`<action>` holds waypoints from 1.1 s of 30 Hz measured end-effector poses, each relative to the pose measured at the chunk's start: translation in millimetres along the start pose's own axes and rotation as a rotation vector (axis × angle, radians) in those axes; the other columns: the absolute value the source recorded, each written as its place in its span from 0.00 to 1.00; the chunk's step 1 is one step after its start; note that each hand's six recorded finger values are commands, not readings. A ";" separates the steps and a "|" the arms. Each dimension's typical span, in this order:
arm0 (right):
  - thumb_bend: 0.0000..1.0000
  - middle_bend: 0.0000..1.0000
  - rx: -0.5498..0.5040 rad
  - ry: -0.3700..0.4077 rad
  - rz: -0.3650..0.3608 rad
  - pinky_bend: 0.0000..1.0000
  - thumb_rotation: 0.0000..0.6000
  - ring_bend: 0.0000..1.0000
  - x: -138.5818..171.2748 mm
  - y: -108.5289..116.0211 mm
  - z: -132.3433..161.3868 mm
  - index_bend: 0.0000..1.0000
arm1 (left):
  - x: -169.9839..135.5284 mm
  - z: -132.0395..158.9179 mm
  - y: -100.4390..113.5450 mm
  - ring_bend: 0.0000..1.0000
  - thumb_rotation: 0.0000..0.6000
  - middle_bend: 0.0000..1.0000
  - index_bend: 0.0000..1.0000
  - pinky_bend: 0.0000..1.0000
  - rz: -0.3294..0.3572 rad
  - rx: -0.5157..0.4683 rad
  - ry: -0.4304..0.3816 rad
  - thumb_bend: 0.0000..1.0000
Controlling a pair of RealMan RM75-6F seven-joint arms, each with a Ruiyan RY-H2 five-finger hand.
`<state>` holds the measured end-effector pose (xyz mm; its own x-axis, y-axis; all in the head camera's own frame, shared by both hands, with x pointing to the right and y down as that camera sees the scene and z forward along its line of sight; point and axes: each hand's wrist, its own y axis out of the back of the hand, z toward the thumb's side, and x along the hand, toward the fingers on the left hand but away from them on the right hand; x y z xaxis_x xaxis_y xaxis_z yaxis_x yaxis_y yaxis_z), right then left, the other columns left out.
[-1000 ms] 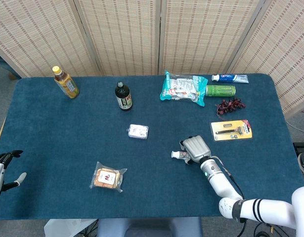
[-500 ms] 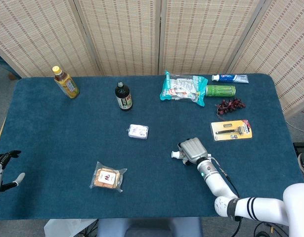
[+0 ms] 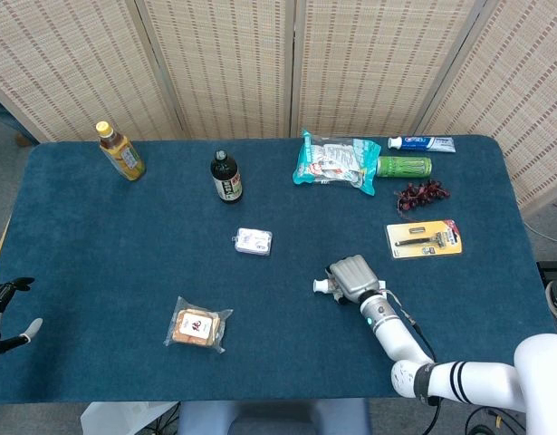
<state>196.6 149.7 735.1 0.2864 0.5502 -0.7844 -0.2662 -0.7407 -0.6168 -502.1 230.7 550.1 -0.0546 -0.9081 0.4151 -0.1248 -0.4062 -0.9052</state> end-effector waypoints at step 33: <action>1.00 0.74 0.096 0.206 0.185 0.52 1.00 0.62 6.8 97.9 34.8 0.79 | 95.7 89.4 9.3 0.36 1.00 0.44 0.23 0.31 -0.180 -0.016 -0.385 0.22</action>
<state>140.4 94.4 667.1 0.4031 0.3121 -0.8603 -0.4140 -0.7762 -0.4756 -419.9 131.0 573.2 0.3432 -0.7954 0.4995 -0.1140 -0.5632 -0.8184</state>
